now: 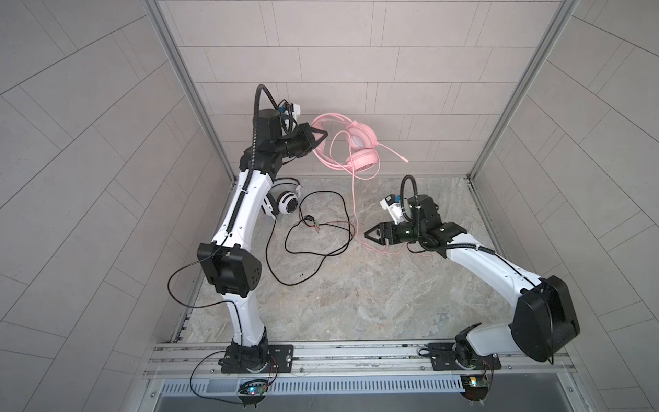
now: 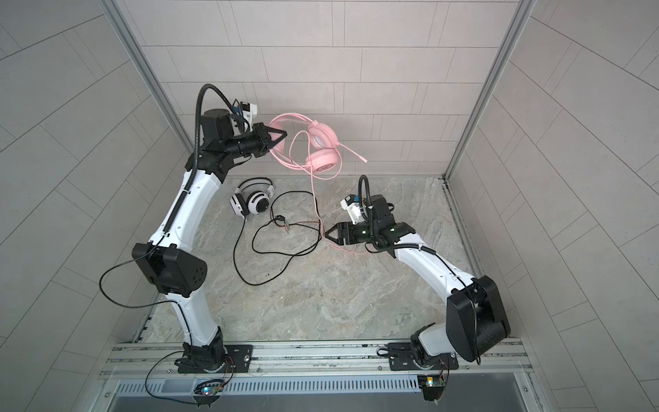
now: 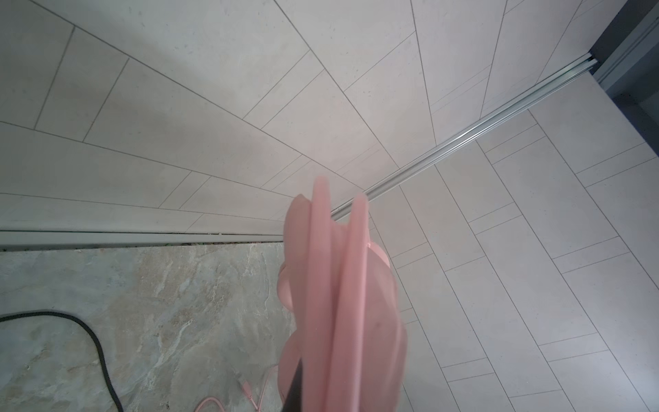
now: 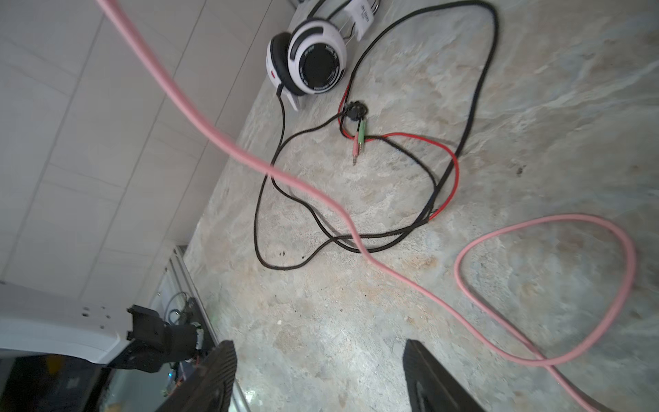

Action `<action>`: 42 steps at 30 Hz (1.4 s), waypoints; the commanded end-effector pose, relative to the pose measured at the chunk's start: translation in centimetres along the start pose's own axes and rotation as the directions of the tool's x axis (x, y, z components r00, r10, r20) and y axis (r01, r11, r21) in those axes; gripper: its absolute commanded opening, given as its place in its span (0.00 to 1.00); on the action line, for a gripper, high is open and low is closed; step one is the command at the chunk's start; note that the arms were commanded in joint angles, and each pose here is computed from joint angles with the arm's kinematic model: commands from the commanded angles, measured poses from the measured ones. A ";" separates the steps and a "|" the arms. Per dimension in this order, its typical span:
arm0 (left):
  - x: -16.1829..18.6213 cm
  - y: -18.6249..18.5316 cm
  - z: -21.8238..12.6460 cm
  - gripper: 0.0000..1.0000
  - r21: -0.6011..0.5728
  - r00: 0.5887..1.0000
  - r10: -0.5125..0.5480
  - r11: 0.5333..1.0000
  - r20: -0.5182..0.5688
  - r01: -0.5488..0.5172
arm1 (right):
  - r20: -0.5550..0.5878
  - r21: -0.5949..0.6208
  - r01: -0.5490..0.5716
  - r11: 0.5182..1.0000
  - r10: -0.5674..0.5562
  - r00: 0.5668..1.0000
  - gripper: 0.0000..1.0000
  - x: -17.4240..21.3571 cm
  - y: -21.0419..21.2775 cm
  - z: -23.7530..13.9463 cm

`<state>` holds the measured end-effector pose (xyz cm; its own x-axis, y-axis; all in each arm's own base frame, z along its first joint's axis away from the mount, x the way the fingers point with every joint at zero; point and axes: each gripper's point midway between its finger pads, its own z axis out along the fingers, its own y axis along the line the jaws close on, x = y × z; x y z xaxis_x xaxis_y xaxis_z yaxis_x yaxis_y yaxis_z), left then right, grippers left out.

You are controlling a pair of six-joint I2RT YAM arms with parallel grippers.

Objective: Wrap the headphones

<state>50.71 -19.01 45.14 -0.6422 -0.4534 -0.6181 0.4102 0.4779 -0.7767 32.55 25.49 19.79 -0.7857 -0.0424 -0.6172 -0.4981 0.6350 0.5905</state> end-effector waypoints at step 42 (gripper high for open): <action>-0.4 3.8 -3.0 0.00 -0.140 0.999 0.026 0.990 0.019 -0.024 | 0.182 0.169 0.291 0.942 -0.320 0.930 0.00 -9.6 5.2 -4.2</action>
<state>52.09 -15.40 40.84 -0.6715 -0.4801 -0.5644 0.2686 0.5522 -0.7893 37.76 28.74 27.55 -0.5511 -0.0446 -0.8333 -0.6381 0.6660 0.3864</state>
